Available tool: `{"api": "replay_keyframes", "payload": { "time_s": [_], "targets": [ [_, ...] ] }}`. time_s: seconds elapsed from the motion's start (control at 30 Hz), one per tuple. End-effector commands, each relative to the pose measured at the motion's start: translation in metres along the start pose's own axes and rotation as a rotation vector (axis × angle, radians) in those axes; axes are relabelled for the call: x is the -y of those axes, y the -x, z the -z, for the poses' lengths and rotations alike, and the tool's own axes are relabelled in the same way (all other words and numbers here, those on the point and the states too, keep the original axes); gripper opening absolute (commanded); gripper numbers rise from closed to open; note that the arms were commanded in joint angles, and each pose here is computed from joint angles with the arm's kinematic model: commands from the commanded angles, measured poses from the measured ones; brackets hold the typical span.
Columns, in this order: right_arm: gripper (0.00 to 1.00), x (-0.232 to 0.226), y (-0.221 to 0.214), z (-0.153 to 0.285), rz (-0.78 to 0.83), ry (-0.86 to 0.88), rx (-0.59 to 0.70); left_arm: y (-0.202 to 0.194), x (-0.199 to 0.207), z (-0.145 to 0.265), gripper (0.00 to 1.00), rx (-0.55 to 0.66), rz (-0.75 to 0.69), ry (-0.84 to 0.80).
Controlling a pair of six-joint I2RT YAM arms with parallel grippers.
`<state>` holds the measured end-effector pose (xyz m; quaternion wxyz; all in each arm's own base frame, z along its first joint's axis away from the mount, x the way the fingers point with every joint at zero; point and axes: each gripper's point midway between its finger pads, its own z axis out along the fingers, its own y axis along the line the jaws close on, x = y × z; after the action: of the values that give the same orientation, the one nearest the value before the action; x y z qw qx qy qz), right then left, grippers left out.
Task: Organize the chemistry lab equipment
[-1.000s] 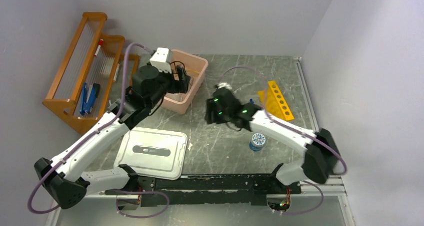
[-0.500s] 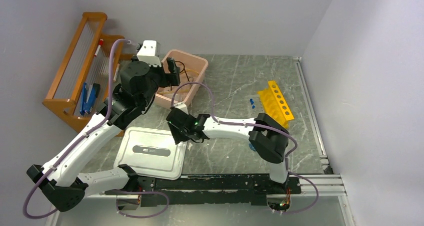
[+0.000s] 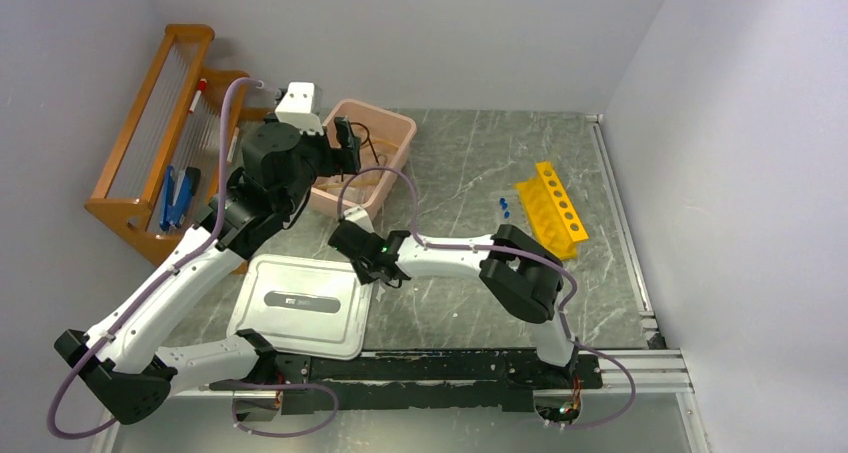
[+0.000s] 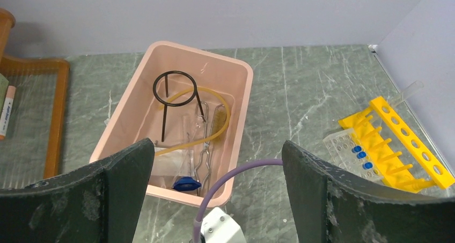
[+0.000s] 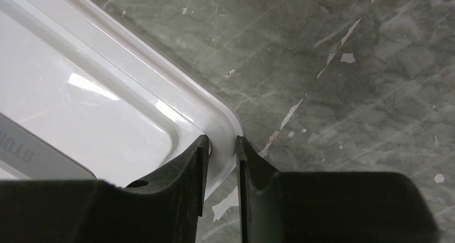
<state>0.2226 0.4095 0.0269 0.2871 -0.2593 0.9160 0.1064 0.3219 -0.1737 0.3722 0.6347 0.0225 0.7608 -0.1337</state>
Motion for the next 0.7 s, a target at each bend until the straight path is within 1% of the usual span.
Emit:
{"api": "replay_keyframes", "payload": {
  "time_s": [0.0, 0.1, 0.27, 0.43, 0.67],
  "targets": [
    [0.26, 0.024, -0.013, -0.007, 0.065, -0.101, -0.015, -0.009, 0.000, -0.002, 0.92, -0.027, 0.002, -0.010],
    [0.24, 0.042, -0.014, 0.002, 0.081, -0.145, -0.016, -0.011, 0.000, -0.003, 0.92, -0.031, 0.004, -0.011],
    [0.23, 0.077, -0.019, 0.022, 0.041, -0.156, -0.027, -0.017, 0.001, -0.004, 0.92, -0.045, 0.013, -0.022],
    [0.21, 0.106, -0.047, 0.044, 0.007, -0.166, -0.074, -0.027, 0.004, -0.006, 0.92, -0.069, 0.028, -0.035],
    [0.25, 0.147, -0.086, 0.078, -0.183, -0.204, -0.153, -0.053, 0.008, -0.010, 0.91, -0.130, 0.056, -0.054]
  ]
}}
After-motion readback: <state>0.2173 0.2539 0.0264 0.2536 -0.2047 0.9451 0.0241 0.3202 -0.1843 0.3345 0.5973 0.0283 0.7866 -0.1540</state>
